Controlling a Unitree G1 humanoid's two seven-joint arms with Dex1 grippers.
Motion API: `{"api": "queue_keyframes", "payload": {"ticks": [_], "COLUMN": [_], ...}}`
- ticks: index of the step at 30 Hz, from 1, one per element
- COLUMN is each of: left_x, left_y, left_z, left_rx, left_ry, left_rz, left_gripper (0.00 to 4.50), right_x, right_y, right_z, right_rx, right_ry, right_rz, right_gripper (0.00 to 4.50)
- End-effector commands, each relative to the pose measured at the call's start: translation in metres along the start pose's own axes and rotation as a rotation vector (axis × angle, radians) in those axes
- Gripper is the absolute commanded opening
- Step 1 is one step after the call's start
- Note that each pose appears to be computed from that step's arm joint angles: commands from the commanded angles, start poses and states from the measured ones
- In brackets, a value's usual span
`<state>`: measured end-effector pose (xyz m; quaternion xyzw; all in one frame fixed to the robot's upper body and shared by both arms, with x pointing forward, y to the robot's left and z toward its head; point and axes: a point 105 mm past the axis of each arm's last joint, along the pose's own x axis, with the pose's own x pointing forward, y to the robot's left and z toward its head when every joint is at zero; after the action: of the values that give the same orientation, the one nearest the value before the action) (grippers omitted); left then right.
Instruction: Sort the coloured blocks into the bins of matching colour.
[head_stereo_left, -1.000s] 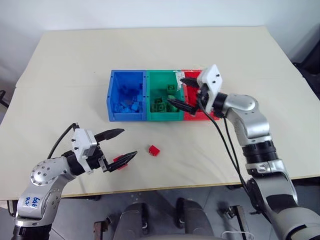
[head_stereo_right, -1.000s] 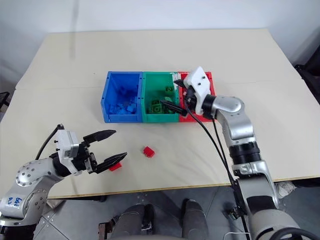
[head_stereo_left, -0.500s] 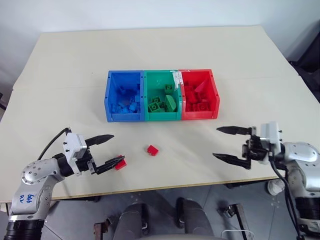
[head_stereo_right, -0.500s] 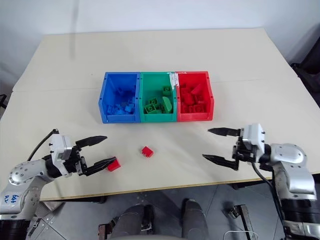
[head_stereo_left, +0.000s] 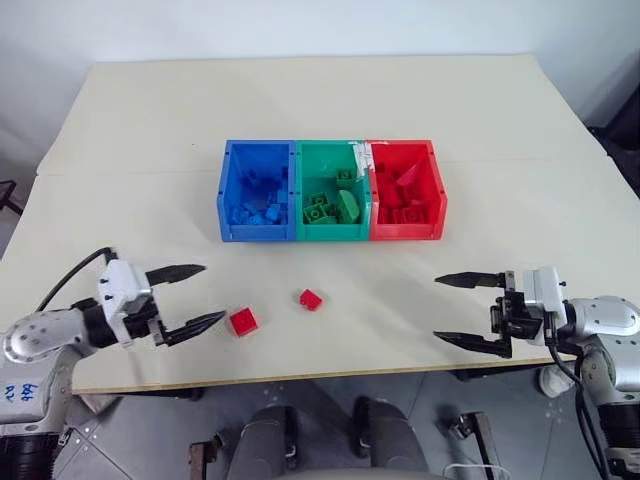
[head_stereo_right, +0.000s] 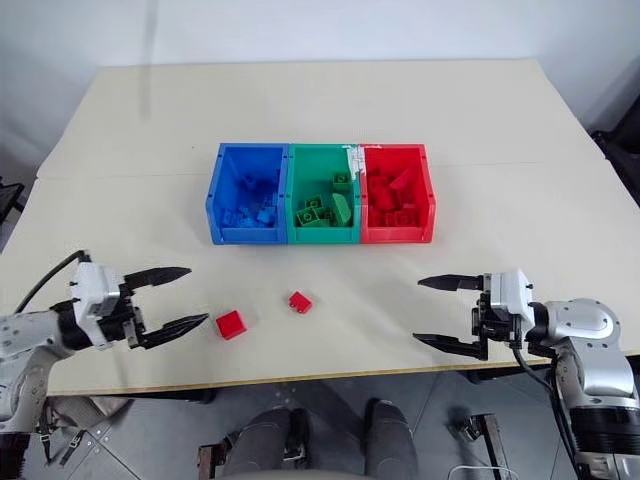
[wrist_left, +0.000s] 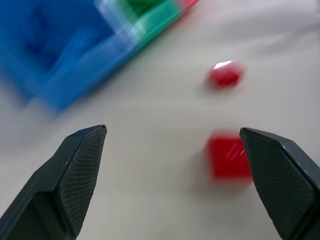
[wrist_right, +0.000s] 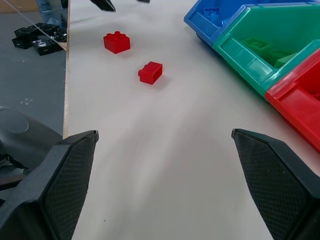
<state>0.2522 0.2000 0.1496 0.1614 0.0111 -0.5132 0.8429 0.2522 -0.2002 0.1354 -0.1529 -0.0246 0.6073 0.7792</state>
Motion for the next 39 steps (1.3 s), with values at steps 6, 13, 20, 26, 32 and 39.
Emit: {"api": "queue_keyframes", "payload": {"ticks": [6, 13, 20, 26, 32, 39], "left_x": [0.072, 0.109, 0.131, 0.131, 0.128, 0.15], "left_y": [-0.025, -0.027, -0.016, -0.015, -0.013, -0.011], "left_z": [0.017, 0.001, 0.003, -0.005, -0.008, 0.036], "left_rx": [0.086, 0.263, 0.313, 0.333, 0.328, 0.238], "left_ry": [0.083, 0.244, 0.297, 0.358, 0.379, 0.099], "left_rz": [-0.252, -0.408, -0.525, -0.562, -0.57, -0.498], "left_gripper": [4.5, 4.5, 4.5, 3.37, 1.5, 0.92], "right_x": [-0.004, -0.007, -0.005, -0.004, -0.005, -0.004], "right_y": [0.007, 0.013, 0.02, 0.023, 0.021, 0.017], "right_z": [0.013, 0.017, 0.02, 0.02, 0.02, 0.02], "right_rx": [-0.013, -0.005, 0.003, 0.007, 0.005, -0.004], "right_ry": [-0.004, 0.007, 0.006, 0.008, 0.012, 0.007], "right_rz": [0.015, -0.02, -0.051, -0.064, -0.07, -0.092], "right_gripper": [4.47, 4.47, 4.47, 4.5, 4.5, 4.5]}}
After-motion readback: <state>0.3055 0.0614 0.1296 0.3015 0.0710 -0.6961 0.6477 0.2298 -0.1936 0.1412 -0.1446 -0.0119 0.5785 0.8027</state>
